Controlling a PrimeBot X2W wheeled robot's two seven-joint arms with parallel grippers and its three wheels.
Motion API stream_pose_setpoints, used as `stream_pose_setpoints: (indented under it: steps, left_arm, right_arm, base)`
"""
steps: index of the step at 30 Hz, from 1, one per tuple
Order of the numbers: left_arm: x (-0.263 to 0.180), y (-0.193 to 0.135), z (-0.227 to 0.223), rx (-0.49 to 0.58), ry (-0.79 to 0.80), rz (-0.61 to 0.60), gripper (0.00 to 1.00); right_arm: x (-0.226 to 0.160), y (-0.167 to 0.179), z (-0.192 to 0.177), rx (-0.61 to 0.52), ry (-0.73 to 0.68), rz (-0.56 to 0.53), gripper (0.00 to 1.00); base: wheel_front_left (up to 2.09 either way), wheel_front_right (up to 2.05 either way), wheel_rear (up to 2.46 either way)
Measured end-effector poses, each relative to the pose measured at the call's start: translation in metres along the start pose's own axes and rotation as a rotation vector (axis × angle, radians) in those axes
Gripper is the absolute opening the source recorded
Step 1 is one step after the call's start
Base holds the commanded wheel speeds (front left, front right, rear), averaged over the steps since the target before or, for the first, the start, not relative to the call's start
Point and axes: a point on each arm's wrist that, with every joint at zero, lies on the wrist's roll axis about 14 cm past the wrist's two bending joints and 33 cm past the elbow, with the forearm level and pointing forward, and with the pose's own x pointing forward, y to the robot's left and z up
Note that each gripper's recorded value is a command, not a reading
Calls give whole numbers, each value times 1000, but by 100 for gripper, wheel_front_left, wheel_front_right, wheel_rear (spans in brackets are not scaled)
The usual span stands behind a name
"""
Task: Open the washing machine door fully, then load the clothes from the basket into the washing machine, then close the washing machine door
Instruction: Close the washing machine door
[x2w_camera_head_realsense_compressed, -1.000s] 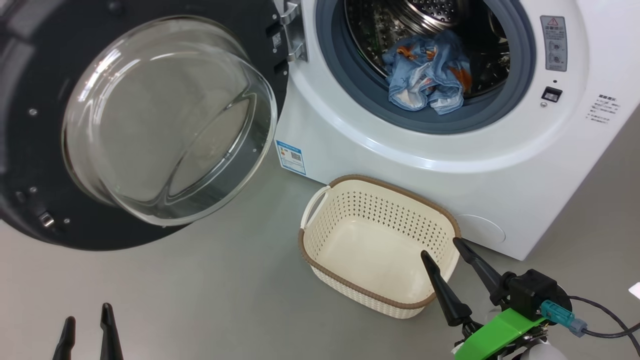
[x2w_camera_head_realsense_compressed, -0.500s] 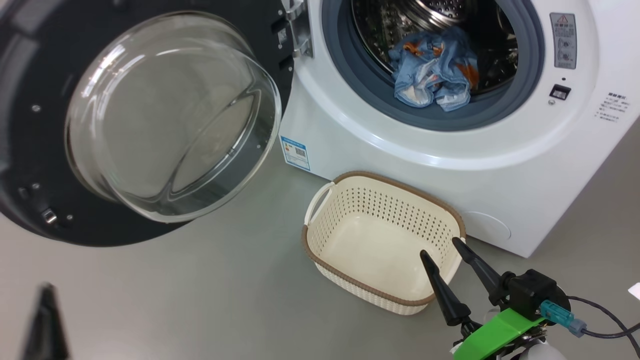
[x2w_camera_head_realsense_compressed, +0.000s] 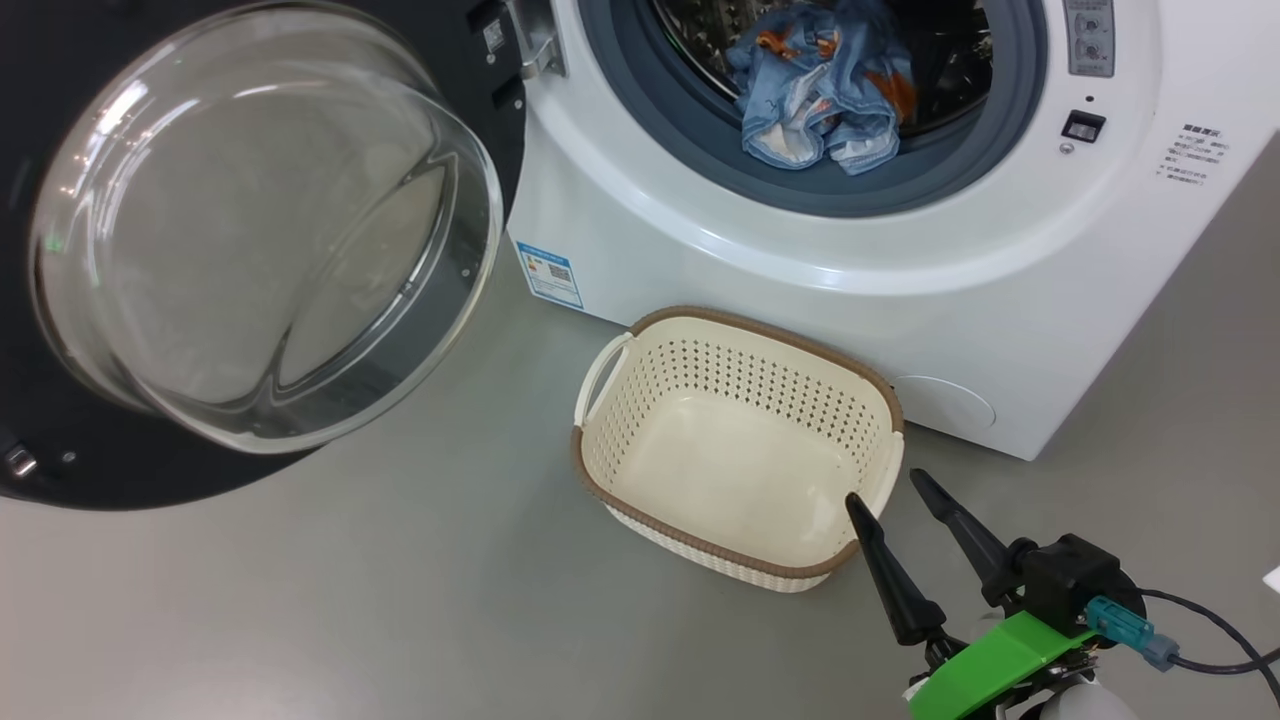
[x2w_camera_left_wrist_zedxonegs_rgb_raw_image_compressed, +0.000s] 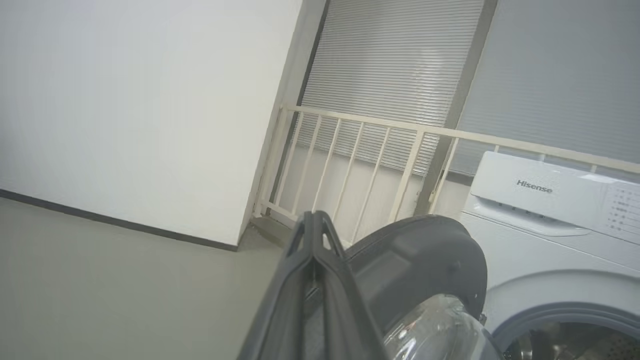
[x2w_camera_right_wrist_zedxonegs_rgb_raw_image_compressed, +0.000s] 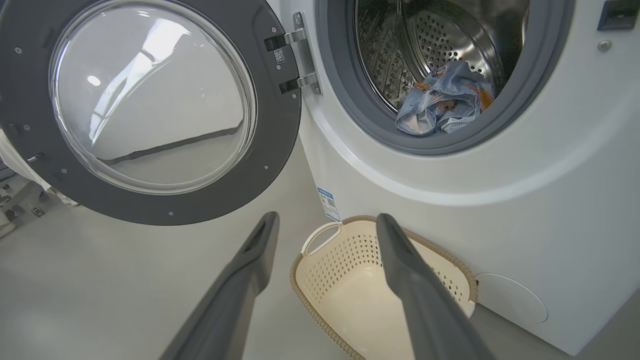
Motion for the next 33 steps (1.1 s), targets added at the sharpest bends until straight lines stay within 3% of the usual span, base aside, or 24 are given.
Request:
stream_pose_setpoints:
  steps: [3, 6, 9, 15, 24, 33]
  left_arm:
    - [18, 15, 1, -71, 28, 38, 0]
    - [40, 33, -2, -217, 85, 106, 0]
    - [49, 47, -9, -273, 157, 150, 0]
    - [56, 57, -31, -315, 332, 191, 0]
    - [52, 37, -79, -378, 615, 166, 0]
    - [56, 33, -104, -387, 678, 190, 0]
  right_arm:
    - [-1, -3, -1, 3, 1, -10, 100]
    - [0, -6, 1, 1, -5, -16, 100]
    - [-1, -8, 2, 1, -7, -19, 100]
    - [-3, -10, 0, -11, -1, -22, 100]
    - [-5, -16, -8, -10, 20, -25, 100]
    - [0, -25, -11, -15, 21, -26, 100]
  base:
    - [0, 0, 0]
    - [0, 0, 0]
    - [0, 0, 0]
    - [0, 0, 0]
    - [0, 0, 0]
    - [0, 0, 0]
